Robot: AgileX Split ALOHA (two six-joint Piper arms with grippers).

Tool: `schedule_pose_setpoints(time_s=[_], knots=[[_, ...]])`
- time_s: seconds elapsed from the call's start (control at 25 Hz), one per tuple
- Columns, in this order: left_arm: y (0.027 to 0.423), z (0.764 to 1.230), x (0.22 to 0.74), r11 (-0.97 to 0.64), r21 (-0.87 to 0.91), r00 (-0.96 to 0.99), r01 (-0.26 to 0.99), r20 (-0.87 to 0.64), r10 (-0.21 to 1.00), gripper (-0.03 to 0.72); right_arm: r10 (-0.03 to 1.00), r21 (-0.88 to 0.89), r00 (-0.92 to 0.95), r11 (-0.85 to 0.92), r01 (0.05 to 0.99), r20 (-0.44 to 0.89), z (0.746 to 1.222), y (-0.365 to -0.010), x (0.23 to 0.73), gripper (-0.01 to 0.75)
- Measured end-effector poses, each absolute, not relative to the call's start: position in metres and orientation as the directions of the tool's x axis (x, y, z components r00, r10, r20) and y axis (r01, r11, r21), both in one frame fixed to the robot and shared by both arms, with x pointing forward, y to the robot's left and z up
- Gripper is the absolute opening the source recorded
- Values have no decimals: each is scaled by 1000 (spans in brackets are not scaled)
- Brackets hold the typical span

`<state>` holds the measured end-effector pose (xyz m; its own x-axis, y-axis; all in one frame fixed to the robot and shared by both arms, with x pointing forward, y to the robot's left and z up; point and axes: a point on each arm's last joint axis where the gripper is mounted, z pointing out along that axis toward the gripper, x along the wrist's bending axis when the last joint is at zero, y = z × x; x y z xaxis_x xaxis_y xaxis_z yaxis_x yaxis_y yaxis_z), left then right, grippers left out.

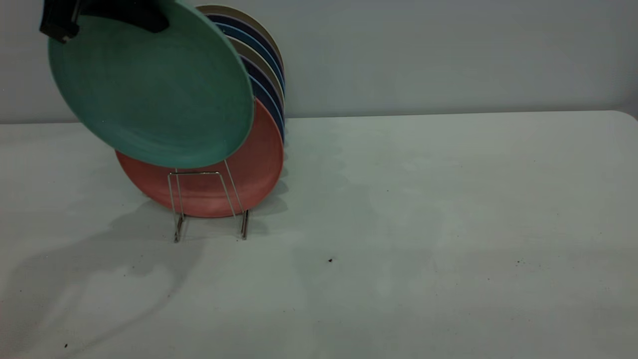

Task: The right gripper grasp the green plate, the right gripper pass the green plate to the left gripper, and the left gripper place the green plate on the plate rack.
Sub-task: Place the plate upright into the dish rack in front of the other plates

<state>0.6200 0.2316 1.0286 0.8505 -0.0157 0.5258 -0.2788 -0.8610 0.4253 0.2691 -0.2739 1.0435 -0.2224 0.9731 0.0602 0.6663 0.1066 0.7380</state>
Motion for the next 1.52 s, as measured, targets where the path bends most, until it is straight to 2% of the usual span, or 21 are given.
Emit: schedule_pose_setpoints(time_s=[0.92,1.04,1.32,1.52], knots=[[231,1002,626,-863,434,889,-259,456,-37,123,973,738,-221,107,667,59,1043,-274,269,409],[231,1001,625,-860,447,898,-246,438,-29,187,973,738,-221,107,667,59,1043,-274,269,409],[230,1003,624,-857,488,918,-163,393,49,430,973,738,-221,107,667,59,1043,-274,269,409],[232,1029,616,-845,531,908,-71,384,165,478,977,733,-204,96,673,60,1043,-275,269,409]])
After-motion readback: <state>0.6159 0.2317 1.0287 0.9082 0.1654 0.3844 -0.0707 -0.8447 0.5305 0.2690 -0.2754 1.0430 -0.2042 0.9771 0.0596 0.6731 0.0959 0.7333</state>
